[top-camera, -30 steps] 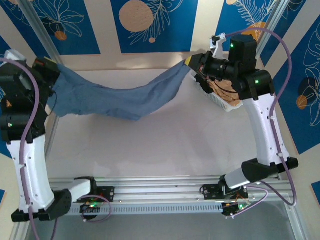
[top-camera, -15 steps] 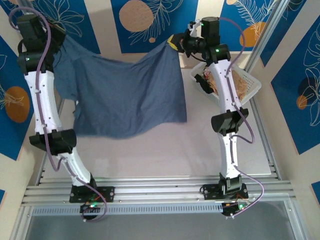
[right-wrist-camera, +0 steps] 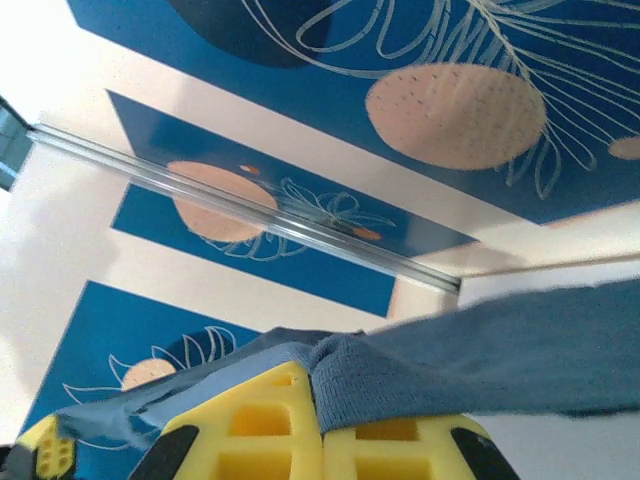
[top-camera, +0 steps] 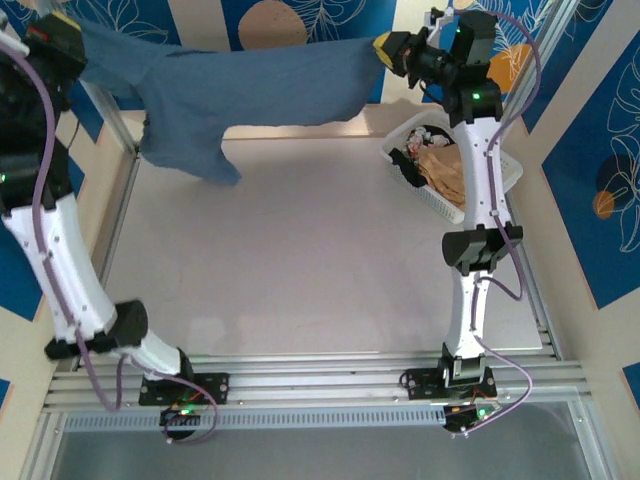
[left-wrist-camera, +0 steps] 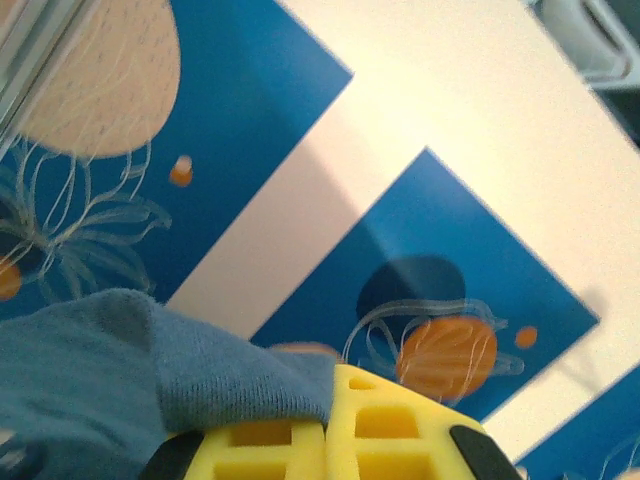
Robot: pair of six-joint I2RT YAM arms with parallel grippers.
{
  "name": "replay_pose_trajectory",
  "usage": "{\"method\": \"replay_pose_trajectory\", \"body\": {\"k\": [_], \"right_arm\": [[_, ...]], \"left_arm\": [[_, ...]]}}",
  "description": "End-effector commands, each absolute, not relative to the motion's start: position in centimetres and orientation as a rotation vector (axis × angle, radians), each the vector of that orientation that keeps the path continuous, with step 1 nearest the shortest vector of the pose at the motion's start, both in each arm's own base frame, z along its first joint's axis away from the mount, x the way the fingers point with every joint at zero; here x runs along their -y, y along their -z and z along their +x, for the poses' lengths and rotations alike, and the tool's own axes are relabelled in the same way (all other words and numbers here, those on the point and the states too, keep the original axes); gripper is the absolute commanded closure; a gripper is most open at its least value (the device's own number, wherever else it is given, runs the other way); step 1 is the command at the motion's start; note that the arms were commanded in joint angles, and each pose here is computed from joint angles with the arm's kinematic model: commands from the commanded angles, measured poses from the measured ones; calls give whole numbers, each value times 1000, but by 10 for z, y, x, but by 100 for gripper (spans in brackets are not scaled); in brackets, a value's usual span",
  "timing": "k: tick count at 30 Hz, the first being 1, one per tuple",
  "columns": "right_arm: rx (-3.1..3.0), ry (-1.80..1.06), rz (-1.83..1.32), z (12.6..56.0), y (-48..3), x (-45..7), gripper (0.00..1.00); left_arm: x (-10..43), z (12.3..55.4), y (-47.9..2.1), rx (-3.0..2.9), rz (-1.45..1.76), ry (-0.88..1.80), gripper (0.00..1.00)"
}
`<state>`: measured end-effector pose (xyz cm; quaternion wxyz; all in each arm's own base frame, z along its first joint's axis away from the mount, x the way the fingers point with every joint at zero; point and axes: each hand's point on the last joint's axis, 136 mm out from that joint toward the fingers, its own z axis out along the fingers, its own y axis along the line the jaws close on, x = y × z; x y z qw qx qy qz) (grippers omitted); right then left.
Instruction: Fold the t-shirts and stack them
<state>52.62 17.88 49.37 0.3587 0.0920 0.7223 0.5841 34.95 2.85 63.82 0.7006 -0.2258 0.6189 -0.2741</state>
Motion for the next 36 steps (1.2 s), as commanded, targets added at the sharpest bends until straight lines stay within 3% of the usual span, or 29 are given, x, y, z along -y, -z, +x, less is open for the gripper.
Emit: {"method": "replay_pose_trajectory", "body": {"k": [1,4,7,10,12,17,22,26,31,36], "right_arm": [[-2142,-1419,309,505,-425,-194,100],[-2302,-1280,438,489,-355,-190,100],[-2460,-1123,671,459,-270,-167,100],[-2545,-1039,788,421,-229,-150,100],[-2472,-1072,679,406,-247,-154,100],[-2317,-1107,376,370,-320,-179,100],[-2149,-1158,279,357,-380,-192,100],[-2163,-1165,310,390,-385,-198,100],[-2253,-1244,381,464,-356,-213,100],[-2217,-1345,362,534,-362,-223,100]], "left_arm": [[-18,349,-552,-1595,-587,571,100],[5,331,-438,-1833,-765,624,100],[11,275,-316,-2095,-997,493,100],[10,230,-267,-2138,-1118,490,100],[10,219,-278,-2103,-1091,508,100],[-25,209,-378,-1756,-938,402,100],[-24,243,-436,-1665,-848,404,100],[-25,289,-442,-1666,-865,377,100],[-11,378,-436,-1789,-795,342,100],[-13,463,-426,-1880,-742,356,100]]}}
